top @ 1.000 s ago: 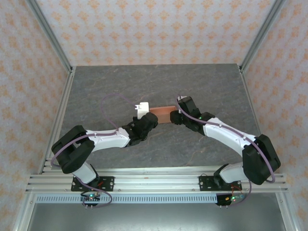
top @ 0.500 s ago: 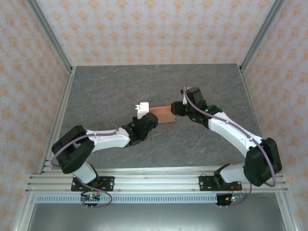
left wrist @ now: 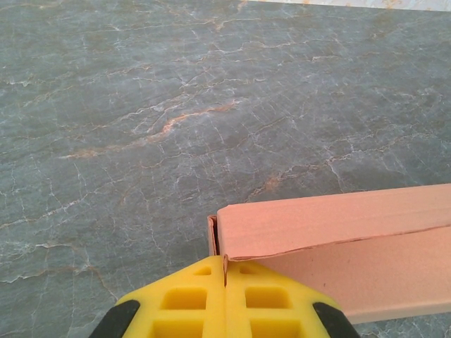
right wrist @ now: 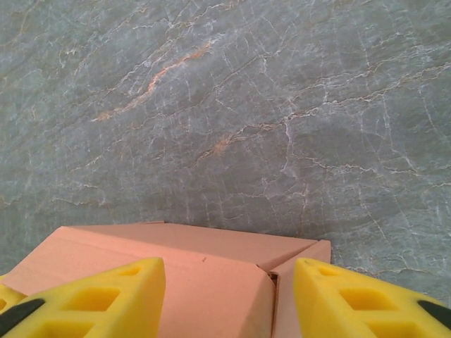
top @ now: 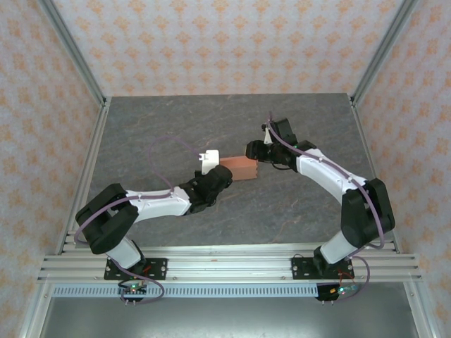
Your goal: Fold the paper box
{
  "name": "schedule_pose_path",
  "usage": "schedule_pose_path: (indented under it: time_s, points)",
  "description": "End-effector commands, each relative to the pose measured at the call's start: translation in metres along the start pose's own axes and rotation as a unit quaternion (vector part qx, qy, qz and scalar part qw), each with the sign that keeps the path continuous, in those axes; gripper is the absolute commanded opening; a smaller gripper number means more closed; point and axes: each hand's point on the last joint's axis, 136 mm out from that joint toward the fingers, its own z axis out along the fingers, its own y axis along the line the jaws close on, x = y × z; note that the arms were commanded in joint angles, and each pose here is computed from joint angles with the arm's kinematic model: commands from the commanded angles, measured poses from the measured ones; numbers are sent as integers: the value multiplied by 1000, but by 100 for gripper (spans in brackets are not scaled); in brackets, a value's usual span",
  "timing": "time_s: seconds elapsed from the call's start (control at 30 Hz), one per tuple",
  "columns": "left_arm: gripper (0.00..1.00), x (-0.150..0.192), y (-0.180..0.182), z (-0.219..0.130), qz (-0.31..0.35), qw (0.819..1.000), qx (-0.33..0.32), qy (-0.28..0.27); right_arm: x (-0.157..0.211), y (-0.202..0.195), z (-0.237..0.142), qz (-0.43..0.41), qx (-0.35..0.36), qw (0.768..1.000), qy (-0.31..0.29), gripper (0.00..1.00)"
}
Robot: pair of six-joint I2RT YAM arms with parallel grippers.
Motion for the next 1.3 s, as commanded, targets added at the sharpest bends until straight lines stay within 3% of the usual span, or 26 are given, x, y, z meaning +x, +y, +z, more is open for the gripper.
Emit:
schedule_pose_path:
  time_s: [0.0,0.43,0.8,1.27]
  points:
    - [0,26,17,-3,62,997,-33,41,3,0,0,18,-12,1000,-2,47]
    - [2,25,12,-7,68,996,-29,42,30,-18,6,54,-8,999,-6,41]
    - [27,19,14,-18,59,997,-16,45,40,-28,13,62,1,998,-1,38]
    - [43,8,9,-37,34,998,31,50,47,-26,15,60,10,998,-10,34]
